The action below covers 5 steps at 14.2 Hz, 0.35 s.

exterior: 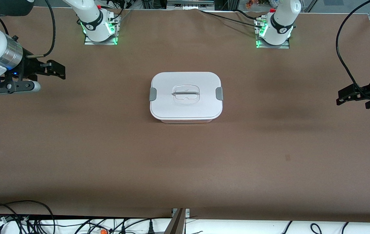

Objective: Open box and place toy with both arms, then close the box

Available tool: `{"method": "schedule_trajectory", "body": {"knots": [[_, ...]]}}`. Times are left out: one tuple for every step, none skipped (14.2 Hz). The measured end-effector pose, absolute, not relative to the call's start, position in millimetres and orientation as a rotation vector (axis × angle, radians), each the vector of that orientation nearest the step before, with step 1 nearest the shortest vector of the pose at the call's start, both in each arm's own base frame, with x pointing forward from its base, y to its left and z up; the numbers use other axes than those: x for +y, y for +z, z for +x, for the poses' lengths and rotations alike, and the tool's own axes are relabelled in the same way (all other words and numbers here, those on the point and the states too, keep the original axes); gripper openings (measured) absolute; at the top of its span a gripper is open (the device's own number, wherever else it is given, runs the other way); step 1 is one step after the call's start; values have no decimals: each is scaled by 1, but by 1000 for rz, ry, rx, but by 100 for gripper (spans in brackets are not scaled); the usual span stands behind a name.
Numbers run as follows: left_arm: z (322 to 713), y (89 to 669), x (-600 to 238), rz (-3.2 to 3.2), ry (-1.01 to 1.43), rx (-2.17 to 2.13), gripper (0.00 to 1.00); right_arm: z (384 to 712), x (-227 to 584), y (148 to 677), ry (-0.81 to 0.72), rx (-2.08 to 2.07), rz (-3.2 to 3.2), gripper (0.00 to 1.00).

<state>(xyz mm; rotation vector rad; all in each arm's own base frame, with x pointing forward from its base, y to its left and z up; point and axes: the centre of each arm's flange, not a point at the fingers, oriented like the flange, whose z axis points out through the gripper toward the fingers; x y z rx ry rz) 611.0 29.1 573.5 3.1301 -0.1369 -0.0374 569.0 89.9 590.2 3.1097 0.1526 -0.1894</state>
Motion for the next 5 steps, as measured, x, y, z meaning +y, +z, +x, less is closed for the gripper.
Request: {"method": "schedule_trajectory", "body": {"knots": [[611,570,29,3129,-52,-130,100,572,91,592,-150,155,3112,100],[611,568,29,3129,-62,-127,100,574,92,594,-119,154,3114,100],[611,567,29,3129,-65,-125,100,575,92,596,-97,147,3117,100],[611,567,29,3129,-65,-124,100,576,92,597,-84,139,3118,100],[611,567,29,3129,-65,-124,100,576,92,599,-80,132,3119,100]]}}
